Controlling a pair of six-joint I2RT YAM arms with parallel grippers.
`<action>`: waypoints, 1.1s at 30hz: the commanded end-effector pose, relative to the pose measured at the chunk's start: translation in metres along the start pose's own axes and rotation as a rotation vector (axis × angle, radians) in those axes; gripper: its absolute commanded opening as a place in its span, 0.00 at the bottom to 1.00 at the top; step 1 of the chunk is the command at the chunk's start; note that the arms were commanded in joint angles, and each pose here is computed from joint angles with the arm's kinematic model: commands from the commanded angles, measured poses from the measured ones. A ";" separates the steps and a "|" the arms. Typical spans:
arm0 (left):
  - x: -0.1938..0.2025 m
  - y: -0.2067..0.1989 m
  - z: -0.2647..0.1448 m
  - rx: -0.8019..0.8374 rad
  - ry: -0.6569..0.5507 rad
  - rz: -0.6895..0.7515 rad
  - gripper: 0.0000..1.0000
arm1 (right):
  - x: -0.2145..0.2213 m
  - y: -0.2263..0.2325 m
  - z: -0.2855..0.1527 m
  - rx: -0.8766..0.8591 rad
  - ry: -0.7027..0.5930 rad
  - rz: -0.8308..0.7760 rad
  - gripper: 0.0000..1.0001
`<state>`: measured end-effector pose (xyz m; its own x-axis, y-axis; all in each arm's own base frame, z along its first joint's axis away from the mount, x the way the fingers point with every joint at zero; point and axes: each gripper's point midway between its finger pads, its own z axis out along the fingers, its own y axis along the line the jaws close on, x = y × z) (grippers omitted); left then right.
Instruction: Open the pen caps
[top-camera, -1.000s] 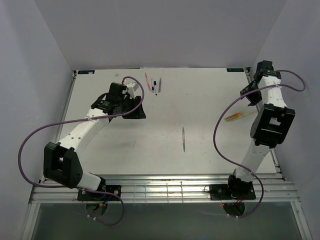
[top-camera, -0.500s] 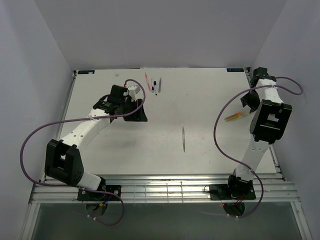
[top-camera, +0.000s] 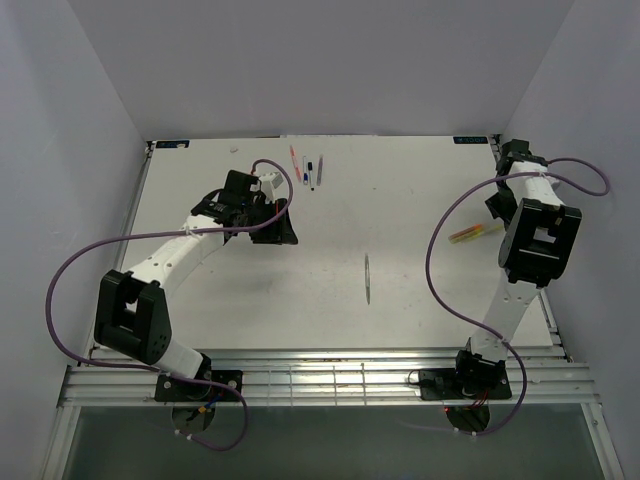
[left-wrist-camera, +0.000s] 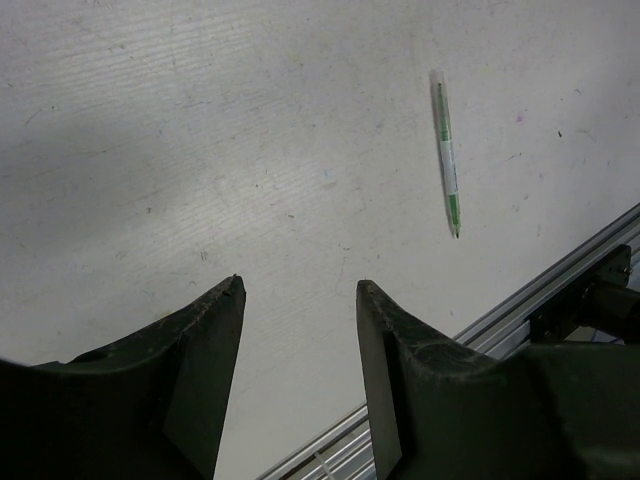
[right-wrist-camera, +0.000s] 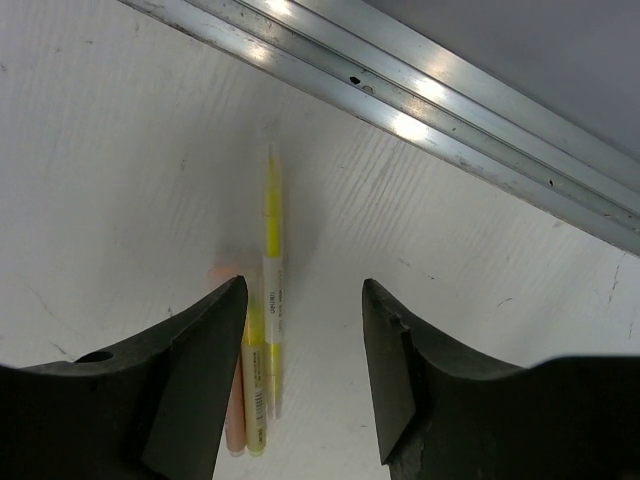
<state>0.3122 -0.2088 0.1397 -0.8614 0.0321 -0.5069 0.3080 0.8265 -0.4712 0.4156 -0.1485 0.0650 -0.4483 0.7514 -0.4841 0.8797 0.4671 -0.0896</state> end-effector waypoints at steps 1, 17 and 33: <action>-0.001 -0.006 -0.001 0.031 -0.009 -0.002 0.59 | -0.006 -0.004 0.000 0.041 -0.051 0.066 0.56; 0.003 -0.001 0.005 0.027 -0.002 -0.027 0.59 | -0.001 0.007 0.023 0.049 -0.060 0.045 0.52; 0.004 0.005 0.010 0.021 0.009 -0.042 0.59 | 0.014 0.009 0.043 0.059 -0.015 0.050 0.43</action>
<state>0.3105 -0.2081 0.1266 -0.8807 0.0064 -0.4735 0.2708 0.8272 -0.4923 0.4241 -0.1508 0.0267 -0.4269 0.7606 -0.4891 0.8959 0.4293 -0.1142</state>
